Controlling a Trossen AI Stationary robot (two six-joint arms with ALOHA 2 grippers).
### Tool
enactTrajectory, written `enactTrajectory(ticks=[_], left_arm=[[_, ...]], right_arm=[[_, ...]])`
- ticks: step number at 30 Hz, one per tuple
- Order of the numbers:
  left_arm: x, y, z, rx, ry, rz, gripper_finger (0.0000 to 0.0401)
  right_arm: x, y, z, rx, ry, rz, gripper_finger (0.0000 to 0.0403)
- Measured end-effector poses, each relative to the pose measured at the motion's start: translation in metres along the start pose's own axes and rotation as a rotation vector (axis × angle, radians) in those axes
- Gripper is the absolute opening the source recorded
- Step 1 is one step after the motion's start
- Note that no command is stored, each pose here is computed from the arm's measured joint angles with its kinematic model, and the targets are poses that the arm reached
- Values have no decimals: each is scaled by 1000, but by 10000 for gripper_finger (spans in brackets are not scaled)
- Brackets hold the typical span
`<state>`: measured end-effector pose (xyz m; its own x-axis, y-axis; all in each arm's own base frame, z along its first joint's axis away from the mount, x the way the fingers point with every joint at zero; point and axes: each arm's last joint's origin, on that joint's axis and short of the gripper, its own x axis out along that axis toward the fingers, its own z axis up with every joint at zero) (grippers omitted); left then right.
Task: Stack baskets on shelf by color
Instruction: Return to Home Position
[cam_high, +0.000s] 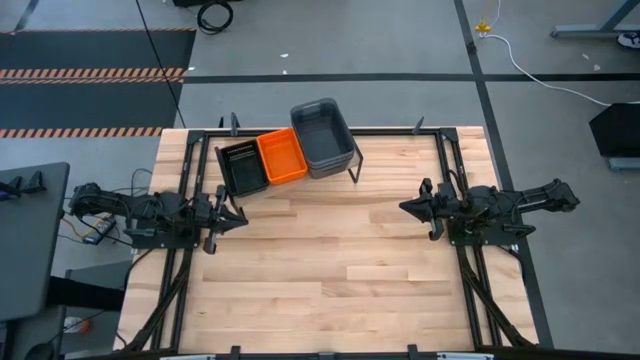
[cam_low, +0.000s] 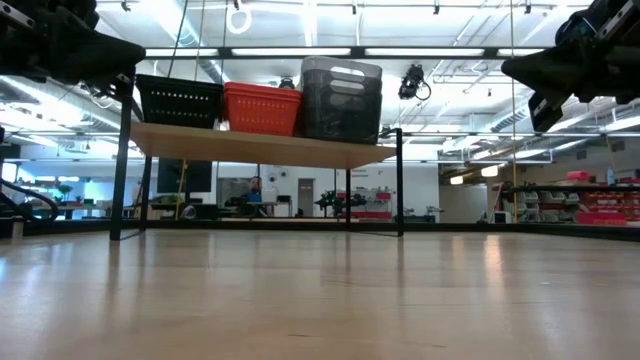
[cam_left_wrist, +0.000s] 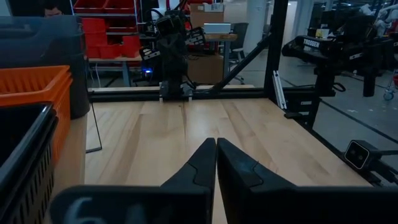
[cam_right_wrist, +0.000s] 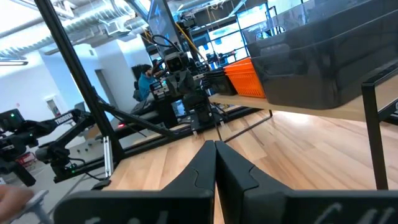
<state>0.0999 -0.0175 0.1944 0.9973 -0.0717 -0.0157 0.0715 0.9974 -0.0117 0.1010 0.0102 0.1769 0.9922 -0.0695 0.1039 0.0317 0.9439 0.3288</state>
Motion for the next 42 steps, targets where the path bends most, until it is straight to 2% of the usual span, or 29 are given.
enactTrajectory(ticks=[9,20,42], left_arm=[[0,0,0,0,0,0,29],[0,0,0,0,0,0,19],[0,0,0,0,0,-1,24]], right_arm=[[0,0,0,0,0,0,10],[0,0,0,0,1,-1,10],[0,0,0,0,1,-1,10]])
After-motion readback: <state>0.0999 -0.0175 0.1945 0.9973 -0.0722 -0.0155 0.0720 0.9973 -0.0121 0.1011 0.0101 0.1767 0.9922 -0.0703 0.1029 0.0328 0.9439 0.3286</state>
